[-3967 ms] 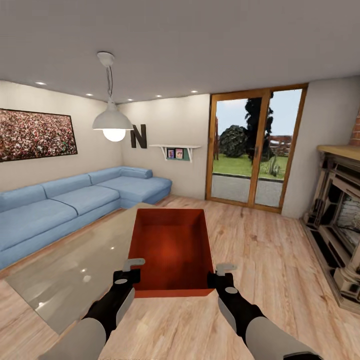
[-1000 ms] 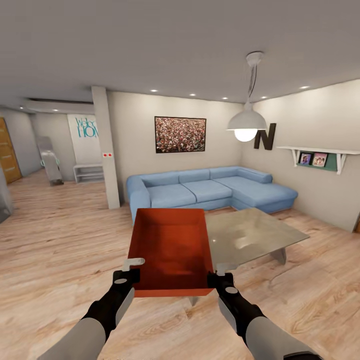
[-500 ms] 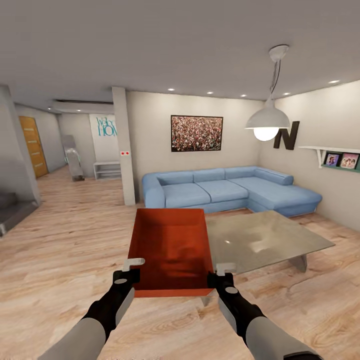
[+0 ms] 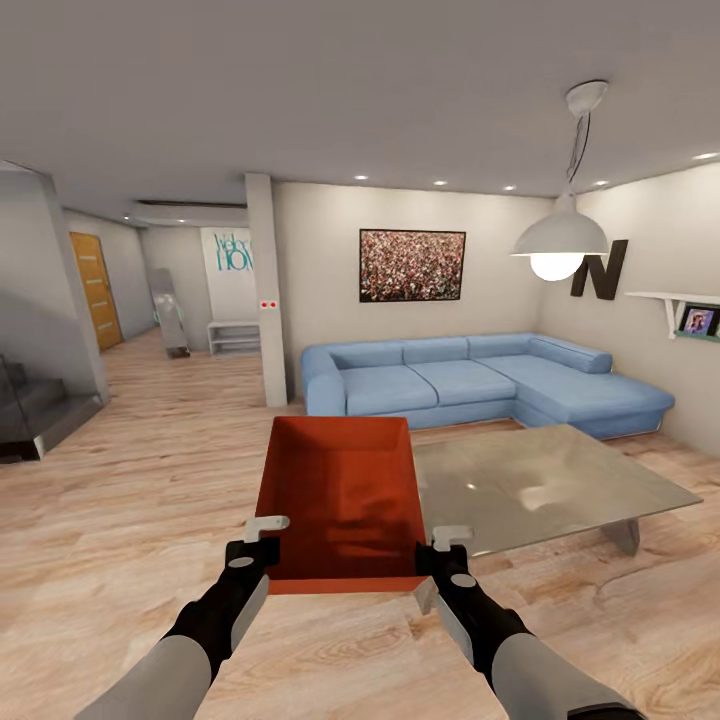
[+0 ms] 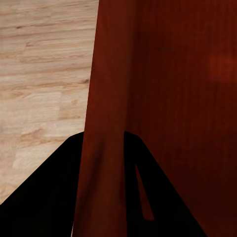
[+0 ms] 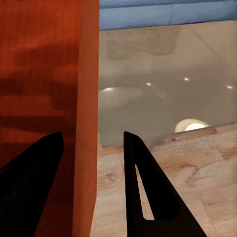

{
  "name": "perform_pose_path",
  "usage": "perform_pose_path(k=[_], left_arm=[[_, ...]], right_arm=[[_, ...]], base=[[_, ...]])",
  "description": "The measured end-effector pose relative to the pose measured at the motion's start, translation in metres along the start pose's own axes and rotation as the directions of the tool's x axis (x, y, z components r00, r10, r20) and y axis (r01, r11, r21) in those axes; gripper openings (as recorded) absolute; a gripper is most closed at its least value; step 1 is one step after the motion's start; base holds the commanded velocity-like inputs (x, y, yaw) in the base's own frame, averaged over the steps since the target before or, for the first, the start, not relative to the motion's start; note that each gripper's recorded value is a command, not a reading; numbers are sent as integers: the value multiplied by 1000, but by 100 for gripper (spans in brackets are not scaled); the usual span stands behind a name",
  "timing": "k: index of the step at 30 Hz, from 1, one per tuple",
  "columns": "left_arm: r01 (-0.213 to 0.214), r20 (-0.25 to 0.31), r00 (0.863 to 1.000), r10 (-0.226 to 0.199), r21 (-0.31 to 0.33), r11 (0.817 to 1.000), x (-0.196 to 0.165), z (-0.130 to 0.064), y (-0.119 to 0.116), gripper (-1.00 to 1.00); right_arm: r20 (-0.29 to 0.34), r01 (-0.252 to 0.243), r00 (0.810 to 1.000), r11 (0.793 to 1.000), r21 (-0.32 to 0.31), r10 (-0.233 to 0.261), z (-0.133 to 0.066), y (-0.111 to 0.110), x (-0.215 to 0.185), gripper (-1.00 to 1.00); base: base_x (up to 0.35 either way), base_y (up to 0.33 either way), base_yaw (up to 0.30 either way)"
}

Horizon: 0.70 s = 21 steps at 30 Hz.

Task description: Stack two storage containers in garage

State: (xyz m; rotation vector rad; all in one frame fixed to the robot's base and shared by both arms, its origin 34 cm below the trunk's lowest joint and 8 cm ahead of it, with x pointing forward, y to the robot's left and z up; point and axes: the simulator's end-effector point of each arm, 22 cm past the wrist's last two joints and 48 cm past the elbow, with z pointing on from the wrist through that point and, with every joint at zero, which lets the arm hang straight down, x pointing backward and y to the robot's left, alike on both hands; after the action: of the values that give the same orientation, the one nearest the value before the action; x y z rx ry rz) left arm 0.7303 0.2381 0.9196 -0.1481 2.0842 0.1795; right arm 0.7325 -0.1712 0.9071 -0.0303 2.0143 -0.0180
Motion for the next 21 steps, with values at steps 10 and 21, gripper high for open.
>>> perform_pose_path(k=[10, 21], left_arm=[[0, 0, 1000, 0, 0, 1000, 0, 0, 0, -100], [0, 0, 1000, 0, 0, 1000, 0, 0, 0, -100]], right_arm=[[0, 1, 1000, 1000, -1, -1, 0, 1, 0, -100], [2, 1, 1000, 1000, -1, -1, 0, 1, 0, -100]], base=[[0, 0, 1], [0, 0, 0]])
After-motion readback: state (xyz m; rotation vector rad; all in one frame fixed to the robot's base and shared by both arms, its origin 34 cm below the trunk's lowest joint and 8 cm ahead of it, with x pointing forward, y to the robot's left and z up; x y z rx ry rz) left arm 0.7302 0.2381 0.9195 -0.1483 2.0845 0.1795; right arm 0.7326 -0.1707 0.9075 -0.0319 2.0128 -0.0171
